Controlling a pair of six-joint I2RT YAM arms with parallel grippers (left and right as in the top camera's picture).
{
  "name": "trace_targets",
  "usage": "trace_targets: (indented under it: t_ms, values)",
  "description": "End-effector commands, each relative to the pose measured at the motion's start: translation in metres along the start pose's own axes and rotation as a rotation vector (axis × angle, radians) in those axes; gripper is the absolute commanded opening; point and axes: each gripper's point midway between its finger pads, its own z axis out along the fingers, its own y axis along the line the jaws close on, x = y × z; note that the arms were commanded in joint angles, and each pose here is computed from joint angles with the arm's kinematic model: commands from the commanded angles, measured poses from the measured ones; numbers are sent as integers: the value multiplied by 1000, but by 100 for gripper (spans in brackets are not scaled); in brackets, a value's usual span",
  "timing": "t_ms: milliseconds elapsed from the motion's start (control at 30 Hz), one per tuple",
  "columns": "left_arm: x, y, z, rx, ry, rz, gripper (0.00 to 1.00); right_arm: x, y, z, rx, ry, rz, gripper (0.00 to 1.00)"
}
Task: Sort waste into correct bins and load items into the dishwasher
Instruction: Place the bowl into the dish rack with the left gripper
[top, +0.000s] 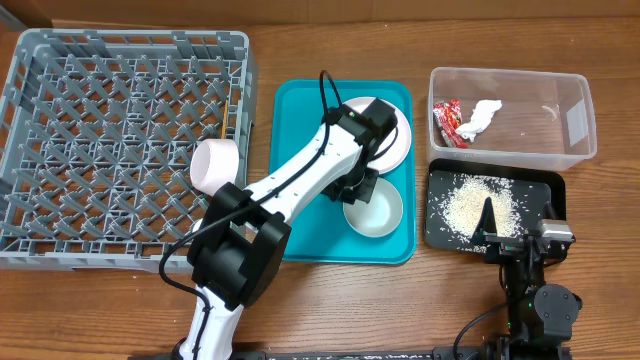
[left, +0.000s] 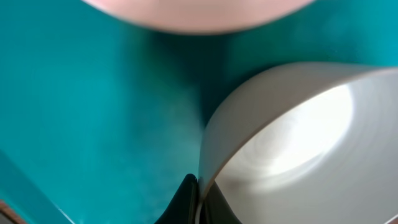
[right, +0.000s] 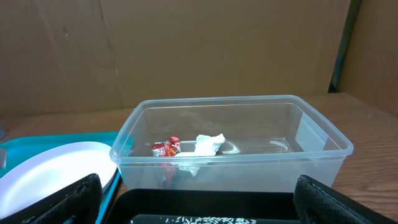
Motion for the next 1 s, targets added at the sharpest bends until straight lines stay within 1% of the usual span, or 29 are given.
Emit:
trace_targets:
  t_ms: [0, 67, 100, 167, 200, 300, 400, 500, 600, 667, 700, 800, 867, 967]
  values:
    - [-10, 27, -29, -136, -70, -32, 4, 1, -1, 0, 4, -9, -1, 100]
    - [-8, 52, -43, -267, -84, -89, 4, 1, -1, 0, 4, -9, -1, 100]
    - [-6, 87, -72, -439, -115, -171, 4, 1, -1, 0, 4, -9, -1, 100]
    - [2, 122, -112, -615, -166, -282, 4, 1, -1, 0, 4, -9, -1, 100]
    - [0, 138, -143, -664, -230, -304, 4, 1, -1, 0, 4, -9, -2, 100]
    - [5, 151, -180, -644, -334, -378, 4, 1, -1, 0, 4, -9, -1, 100]
    - [20, 166, -221, -636, -439, -430, 4, 1, -1, 0, 4, -9, -2, 100]
    - [47, 187, -265, -637, -553, -494, 4, 1, -1, 0, 4, -9, -1, 100]
    - [77, 210, -293, -642, -624, -568, 4, 1, -1, 0, 4, -9, -1, 100]
    - [101, 230, -301, -649, -635, -631, 4, 1, -1, 0, 4, -9, -1, 100]
    - [122, 248, -297, -664, -611, -697, 4, 1, -1, 0, 4, -9, -1, 100]
    - [146, 281, -281, -739, -551, -856, 4, 1, -1, 0, 4, -9, -1, 100]
    - [152, 300, -266, -813, -506, -931, 4, 1, -1, 0, 4, -9, -1, 100]
    - [148, 319, -243, -913, -430, -937, 4, 1, -1, 0, 4, -9, -1, 100]
